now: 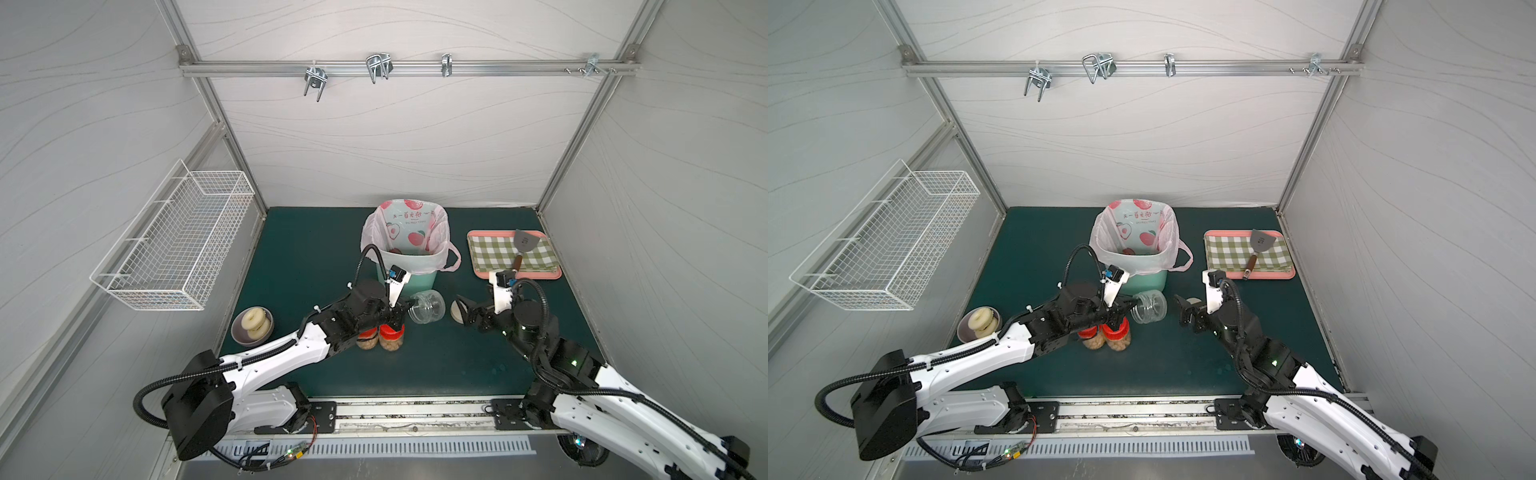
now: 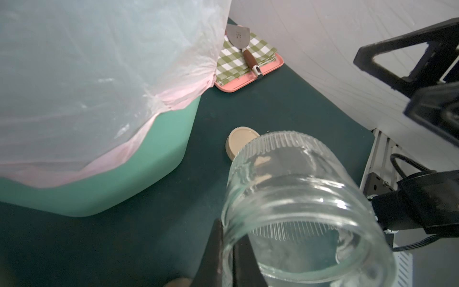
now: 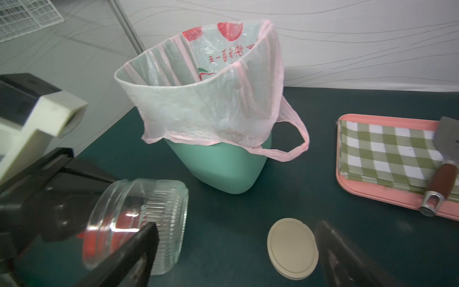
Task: Empty moldy peanuts from jars
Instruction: Place the jar at the center of the board.
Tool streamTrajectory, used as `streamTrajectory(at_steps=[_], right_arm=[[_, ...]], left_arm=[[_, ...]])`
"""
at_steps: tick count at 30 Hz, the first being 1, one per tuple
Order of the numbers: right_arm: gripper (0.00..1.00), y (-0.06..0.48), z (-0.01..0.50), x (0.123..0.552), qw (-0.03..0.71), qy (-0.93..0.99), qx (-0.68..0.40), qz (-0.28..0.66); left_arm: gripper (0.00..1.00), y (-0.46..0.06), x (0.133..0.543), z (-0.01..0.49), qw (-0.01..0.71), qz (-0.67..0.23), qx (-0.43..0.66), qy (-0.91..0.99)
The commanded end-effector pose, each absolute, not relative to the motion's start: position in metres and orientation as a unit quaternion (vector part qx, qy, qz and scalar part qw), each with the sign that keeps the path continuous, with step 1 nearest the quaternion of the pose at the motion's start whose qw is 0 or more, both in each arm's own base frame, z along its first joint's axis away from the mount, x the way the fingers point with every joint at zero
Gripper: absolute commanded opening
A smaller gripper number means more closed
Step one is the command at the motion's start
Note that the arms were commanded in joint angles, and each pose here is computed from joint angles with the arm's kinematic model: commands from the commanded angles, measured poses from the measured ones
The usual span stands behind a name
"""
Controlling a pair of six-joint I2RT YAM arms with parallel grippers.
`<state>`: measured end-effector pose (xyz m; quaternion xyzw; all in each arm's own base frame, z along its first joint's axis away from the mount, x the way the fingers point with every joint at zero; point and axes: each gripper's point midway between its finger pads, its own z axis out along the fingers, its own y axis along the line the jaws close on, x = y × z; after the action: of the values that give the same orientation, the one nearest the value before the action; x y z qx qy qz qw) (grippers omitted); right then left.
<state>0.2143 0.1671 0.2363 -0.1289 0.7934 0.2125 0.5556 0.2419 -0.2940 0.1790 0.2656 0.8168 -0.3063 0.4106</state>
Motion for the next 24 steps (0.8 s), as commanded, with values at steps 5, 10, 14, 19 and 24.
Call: streamTrajectory(at_steps=[5,10,14,19,24], right_arm=[[0.99,0.145,0.22,0.22,0.592,0.774,-0.08,0.212],[0.99,0.139,0.201,0.224,0.594,0.777,-0.068,0.196],[0.99,0.14,0.188,0.229,0.582,0.79,-0.066,0.182],[0.98,0.143,0.182,0.234,0.568,0.801,-0.067,0.176],[0.98,0.142,0.181,0.235,0.567,0.802,-0.064,0.179]], left_arm=[[0.0,-0.302,0.241,0.216,0.402,-0.297,0.304,0.811],[0.0,-0.305,0.236,0.211,0.371,-0.278,0.32,0.826],[0.0,-0.31,0.23,0.205,0.349,-0.26,0.34,0.834],[0.0,-0.315,0.228,0.195,0.32,-0.223,0.359,0.848],[0.0,-0.321,0.226,0.191,0.297,-0.223,0.371,0.851]])
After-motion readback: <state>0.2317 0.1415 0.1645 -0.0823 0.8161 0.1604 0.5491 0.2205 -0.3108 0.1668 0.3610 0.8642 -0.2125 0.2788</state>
